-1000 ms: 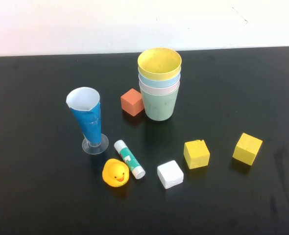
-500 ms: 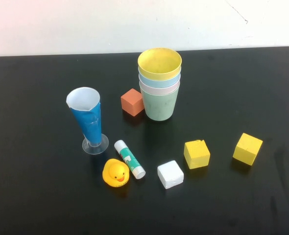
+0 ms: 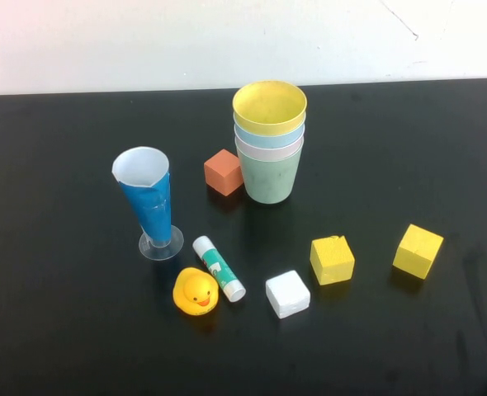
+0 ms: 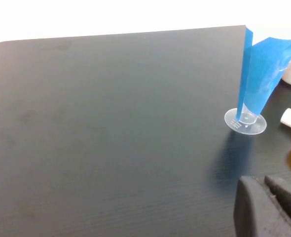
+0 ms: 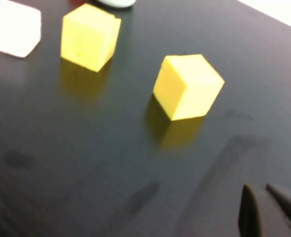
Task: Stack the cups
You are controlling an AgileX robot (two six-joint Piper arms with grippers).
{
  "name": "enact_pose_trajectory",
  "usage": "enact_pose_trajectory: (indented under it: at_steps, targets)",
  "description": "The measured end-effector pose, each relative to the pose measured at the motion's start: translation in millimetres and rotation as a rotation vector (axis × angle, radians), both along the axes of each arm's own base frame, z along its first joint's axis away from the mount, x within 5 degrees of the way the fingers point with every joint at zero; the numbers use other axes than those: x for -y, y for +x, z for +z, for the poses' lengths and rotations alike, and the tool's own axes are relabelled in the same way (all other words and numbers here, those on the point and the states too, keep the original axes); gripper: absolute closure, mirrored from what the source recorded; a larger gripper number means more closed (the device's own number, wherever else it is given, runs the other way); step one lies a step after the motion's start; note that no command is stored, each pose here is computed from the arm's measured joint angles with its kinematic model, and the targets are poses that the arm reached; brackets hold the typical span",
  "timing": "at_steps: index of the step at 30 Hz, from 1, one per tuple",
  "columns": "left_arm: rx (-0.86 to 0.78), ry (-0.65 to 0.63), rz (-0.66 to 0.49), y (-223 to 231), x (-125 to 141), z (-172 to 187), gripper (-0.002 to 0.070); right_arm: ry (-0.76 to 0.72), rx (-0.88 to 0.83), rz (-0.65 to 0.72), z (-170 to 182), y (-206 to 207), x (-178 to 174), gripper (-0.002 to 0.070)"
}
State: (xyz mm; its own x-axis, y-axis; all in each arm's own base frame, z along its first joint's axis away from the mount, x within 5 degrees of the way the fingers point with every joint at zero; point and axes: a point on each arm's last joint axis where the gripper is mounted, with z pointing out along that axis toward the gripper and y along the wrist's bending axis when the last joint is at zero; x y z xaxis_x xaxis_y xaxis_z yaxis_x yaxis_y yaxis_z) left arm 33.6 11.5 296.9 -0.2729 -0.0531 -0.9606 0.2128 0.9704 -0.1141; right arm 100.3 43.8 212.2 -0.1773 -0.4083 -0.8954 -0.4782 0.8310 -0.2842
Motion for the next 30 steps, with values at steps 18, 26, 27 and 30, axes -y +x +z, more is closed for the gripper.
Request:
enact_pose_trajectory:
  at_steps: [18,26,27,30]
  targets:
    - [0.000,0.000,0.000,0,0,0,0.0675,0.036,0.070,-0.467,-18,-48,48,0.0678]
    - [0.002,-0.001,-0.001,0,0,0,0.0675,0.075,0.015,-0.507,-43,-49,49,0.0678]
    - [0.002,-0.001,-0.001,0,0,0,0.0675,0.075,0.013,-0.507,-43,-49,49,0.0678]
    - [0.002,-0.001,-0.001,0,0,0,0.0675,0.078,0.007,-0.510,-43,-49,49,0.0678]
